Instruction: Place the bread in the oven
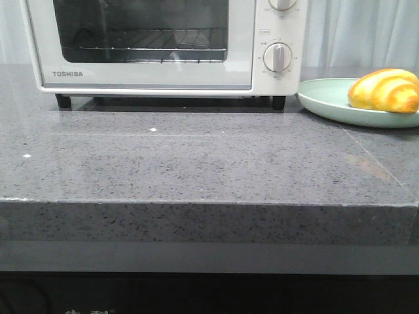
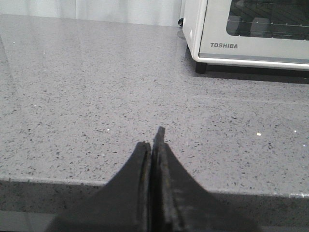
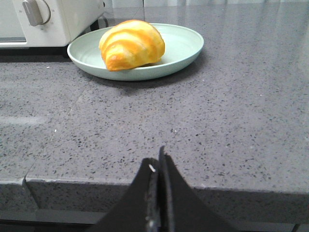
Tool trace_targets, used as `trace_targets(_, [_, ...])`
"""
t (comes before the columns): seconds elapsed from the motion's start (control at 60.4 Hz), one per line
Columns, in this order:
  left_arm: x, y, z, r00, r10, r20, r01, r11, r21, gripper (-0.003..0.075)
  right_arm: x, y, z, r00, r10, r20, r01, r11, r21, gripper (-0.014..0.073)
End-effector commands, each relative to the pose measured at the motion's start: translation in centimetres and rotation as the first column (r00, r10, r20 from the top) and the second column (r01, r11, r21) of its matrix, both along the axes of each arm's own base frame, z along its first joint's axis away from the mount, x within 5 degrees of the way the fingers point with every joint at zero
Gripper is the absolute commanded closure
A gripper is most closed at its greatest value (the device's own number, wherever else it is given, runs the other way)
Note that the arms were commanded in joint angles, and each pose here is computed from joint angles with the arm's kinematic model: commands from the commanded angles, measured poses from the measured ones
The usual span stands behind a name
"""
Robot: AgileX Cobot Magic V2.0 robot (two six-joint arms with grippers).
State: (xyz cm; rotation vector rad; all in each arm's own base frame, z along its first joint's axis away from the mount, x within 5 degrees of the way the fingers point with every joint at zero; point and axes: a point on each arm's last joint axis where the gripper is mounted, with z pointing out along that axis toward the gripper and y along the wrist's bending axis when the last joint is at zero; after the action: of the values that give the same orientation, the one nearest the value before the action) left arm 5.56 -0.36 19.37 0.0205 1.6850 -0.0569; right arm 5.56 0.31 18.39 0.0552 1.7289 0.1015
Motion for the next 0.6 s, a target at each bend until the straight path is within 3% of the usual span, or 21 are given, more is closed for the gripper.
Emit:
trace_targets(0.0, [-0.1,0.1,1.2,0.987,0.021,0.157,-0.012,0.998,-0.055,0.0741,-0.1,-0.1,1.3,0.992,-0.016,0.129,0.016,1.0,0.004,0.0664])
trace_targets(0.298, [-1.3,0.2,7.9,0.947,0.021,0.32,-0.001,0.998,-0.062,0.0741,-1.4,-0.1,7.0,0.969,-0.008,0.248,0.006,1.0,0.009,0.0664])
trace_targets(0.579, [1.9,0.0,13.7,0.984,0.007,0.177,-0.005,1.0,-0.013,0.0741,-0.9,0.2,12.1,0.992,0.018,0.123,-0.018,1.0,0.0,0.0654])
